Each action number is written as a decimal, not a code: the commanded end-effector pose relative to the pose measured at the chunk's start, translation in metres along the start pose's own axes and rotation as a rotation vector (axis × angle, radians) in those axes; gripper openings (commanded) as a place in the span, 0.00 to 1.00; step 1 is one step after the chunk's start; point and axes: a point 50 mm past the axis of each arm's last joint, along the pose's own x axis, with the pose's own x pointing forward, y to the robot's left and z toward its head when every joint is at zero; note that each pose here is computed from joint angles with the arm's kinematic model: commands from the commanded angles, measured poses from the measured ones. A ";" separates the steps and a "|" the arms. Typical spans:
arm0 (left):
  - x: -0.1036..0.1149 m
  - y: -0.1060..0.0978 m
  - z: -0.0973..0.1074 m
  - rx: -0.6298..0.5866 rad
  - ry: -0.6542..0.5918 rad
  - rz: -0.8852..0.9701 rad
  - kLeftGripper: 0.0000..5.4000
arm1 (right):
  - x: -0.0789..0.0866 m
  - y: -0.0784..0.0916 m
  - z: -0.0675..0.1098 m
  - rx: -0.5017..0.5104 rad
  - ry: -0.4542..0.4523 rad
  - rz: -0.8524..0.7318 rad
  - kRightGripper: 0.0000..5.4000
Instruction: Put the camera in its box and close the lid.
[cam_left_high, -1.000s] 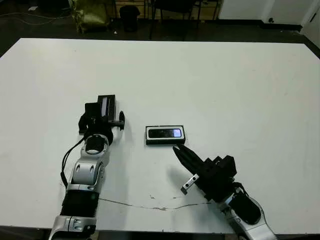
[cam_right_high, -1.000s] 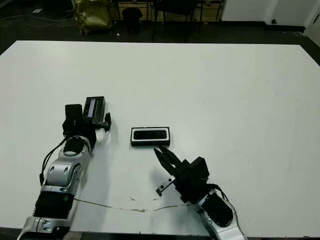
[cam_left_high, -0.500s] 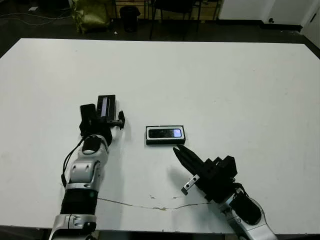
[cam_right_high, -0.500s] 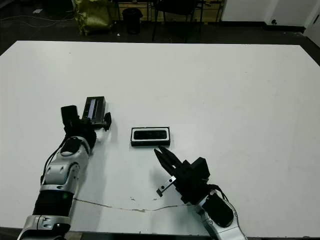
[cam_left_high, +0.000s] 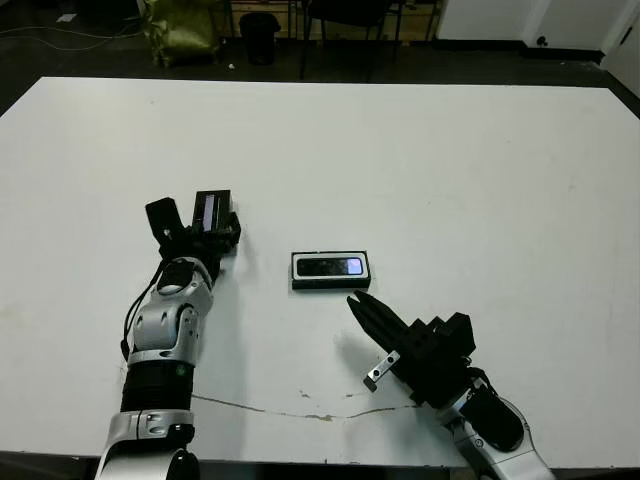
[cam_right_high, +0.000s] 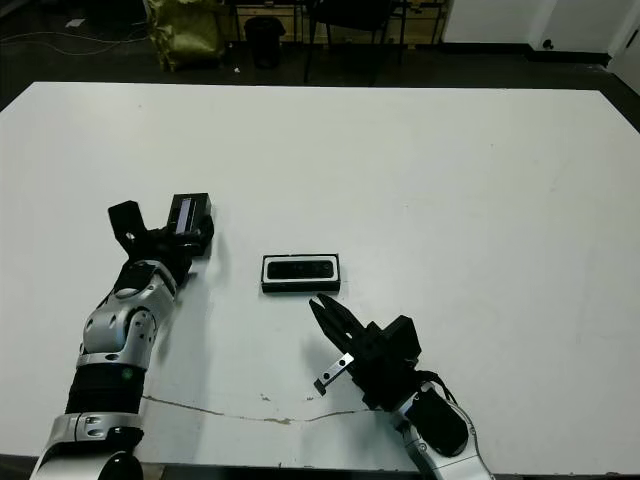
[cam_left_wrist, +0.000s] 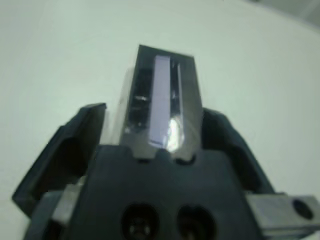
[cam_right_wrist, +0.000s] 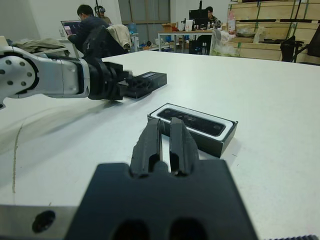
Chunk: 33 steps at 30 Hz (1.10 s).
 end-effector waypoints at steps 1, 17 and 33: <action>-0.002 0.008 -0.007 0.196 0.055 -0.027 0.75 | -0.004 -0.003 -0.004 -0.010 0.023 -0.010 0.00; -0.004 0.023 -0.033 0.502 0.150 -0.192 0.66 | -0.006 -0.002 -0.006 0.014 0.021 -0.018 0.00; -0.006 0.059 -0.020 0.190 0.163 -0.216 0.00 | -0.007 -0.001 -0.006 0.010 0.060 -0.026 0.00</action>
